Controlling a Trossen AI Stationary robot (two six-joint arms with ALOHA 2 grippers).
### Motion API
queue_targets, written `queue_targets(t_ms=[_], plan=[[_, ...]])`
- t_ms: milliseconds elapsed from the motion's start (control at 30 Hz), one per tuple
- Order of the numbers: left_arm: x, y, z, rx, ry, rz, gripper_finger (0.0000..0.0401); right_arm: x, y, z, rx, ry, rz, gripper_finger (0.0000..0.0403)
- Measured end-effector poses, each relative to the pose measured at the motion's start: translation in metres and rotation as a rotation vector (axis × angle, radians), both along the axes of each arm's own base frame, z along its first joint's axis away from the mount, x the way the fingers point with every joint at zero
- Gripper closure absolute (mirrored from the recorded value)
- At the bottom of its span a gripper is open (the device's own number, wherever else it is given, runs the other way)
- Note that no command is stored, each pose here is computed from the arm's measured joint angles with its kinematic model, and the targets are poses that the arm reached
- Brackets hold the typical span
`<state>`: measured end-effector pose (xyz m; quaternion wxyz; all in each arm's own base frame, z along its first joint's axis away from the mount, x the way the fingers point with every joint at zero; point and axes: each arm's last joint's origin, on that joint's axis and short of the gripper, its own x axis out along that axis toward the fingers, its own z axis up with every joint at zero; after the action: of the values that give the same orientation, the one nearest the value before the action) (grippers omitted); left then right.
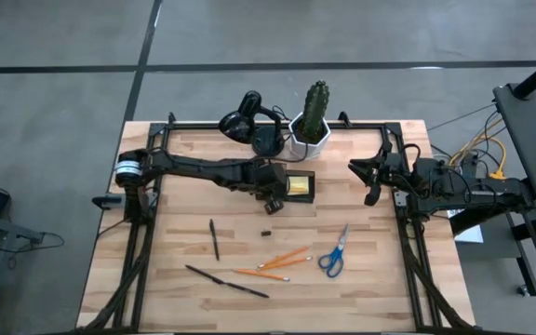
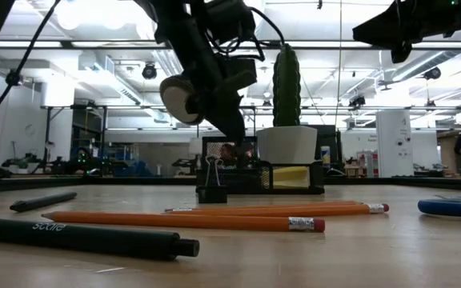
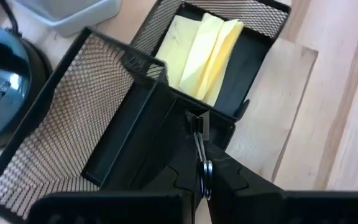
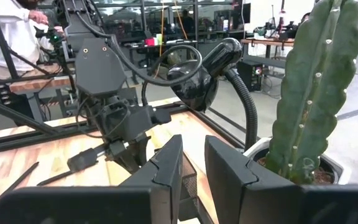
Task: Pick and place office supplies into organizer
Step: Put the left black binder paper clip into the black desk organizer
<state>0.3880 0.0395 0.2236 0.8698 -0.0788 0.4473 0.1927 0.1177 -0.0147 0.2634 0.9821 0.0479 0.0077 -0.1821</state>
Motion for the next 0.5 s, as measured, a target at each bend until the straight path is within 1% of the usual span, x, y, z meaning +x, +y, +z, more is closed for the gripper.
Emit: queue_targets(t_ms=[167,367,500], plan=[[0.002,0.000,-0.004,0.022,0.015,-0.033,0.0401,0.000,0.000,0.000,0.000,0.002,0.000,0.0346],[0.006,0.001,-0.015,0.051,0.052,-0.084,0.0401,0.000,0.000,-0.001,0.000,0.013,0.000,0.0346],[0.007,0.001,-0.021,0.052,0.075,-0.083,0.0401,0.000,0.000,-0.002,0.002,0.024,0.000,0.0346]])
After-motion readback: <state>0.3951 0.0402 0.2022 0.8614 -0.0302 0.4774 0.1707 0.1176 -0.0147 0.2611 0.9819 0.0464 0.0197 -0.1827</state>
